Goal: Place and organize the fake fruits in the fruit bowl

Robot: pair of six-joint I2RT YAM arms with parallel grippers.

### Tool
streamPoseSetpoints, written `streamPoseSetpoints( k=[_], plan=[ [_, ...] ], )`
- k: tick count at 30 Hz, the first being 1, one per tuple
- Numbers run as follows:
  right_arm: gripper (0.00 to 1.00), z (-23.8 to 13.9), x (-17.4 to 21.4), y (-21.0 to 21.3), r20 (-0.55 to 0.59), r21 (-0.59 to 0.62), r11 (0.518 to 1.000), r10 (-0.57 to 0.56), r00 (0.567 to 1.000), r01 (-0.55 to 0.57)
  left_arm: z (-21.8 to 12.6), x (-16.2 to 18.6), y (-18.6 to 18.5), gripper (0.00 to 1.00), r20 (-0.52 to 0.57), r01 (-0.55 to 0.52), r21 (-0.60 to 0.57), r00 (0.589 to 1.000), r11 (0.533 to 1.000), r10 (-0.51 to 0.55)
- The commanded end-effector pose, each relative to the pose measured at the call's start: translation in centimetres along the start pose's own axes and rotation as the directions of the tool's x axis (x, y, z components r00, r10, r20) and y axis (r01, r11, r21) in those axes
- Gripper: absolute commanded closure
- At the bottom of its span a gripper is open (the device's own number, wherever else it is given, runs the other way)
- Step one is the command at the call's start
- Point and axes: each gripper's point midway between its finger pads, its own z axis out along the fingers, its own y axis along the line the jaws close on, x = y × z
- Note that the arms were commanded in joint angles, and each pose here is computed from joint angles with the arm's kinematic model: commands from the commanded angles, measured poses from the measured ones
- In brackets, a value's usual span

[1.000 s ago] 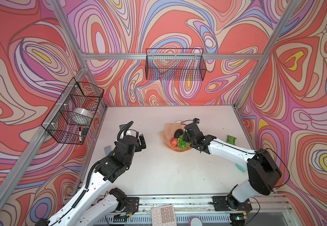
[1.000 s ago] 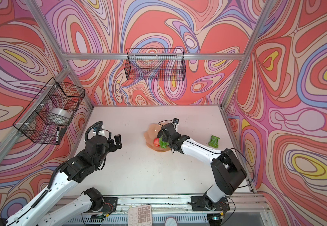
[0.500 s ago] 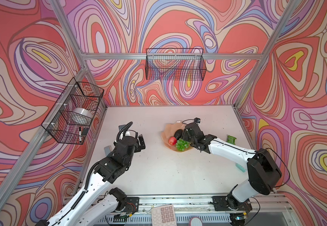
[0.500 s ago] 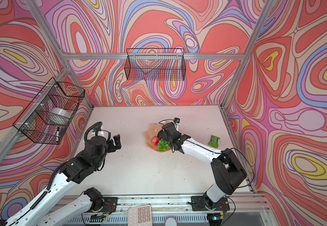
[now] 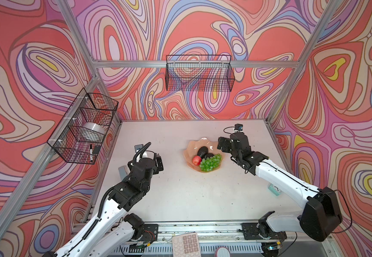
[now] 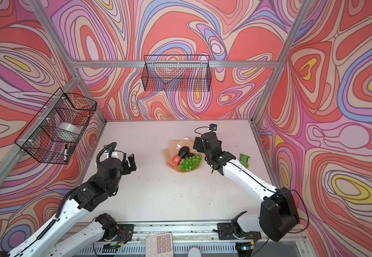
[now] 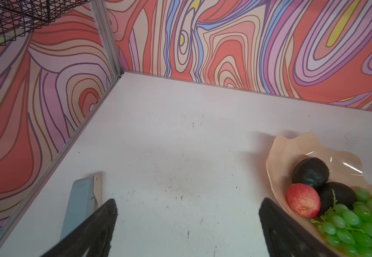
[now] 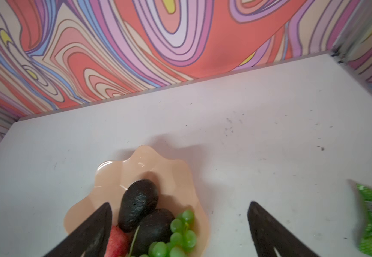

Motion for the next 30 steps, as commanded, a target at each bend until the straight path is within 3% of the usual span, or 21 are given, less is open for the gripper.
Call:
streamPoseSetpoints(
  k=[1,5,11,16,23,26,30],
  plan=[
    [0.02,-0.4,0.6,-4.8,0.080,0.089,0.993,-0.084,0.993,0.077,0.8,-1.2,1.6,0.00,0.130,-0.040,-0.115,0.990,0.993,0.055],
    [0.02,-1.1,1.7,-10.4,0.215,0.221,0.974,-0.087,0.973,0.039,2.8,1.0,3.0,0.00,0.190,-0.120,-0.233,0.968,0.965,0.166],
    [0.02,0.2,4.2,-16.0,0.246,0.337,0.941,-0.101,0.964,0.013,6.1,5.2,6.5,0.00,0.155,-0.068,-0.287,0.981,0.956,0.117],
    [0.02,1.9,4.1,-17.1,0.325,0.330,0.944,-0.134,0.936,0.021,8.2,8.2,8.4,0.00,0.137,-0.073,-0.288,0.984,0.955,0.116],
    [0.02,4.8,5.8,-16.6,0.319,0.275,0.956,-0.193,0.928,0.104,12.3,7.2,5.8,0.00,0.155,-0.146,-0.163,0.973,0.976,0.171],
    [0.02,5.3,6.5,-16.2,0.320,0.249,0.960,-0.206,0.925,0.128,14.3,7.3,5.1,0.01,0.074,-0.214,-0.162,0.971,0.963,0.228],
    [0.02,5.8,6.9,-16.4,0.300,0.259,0.957,-0.211,0.930,0.133,14.9,7.2,4.8,0.02,0.066,-0.234,-0.155,0.967,0.960,0.246]
  ],
)
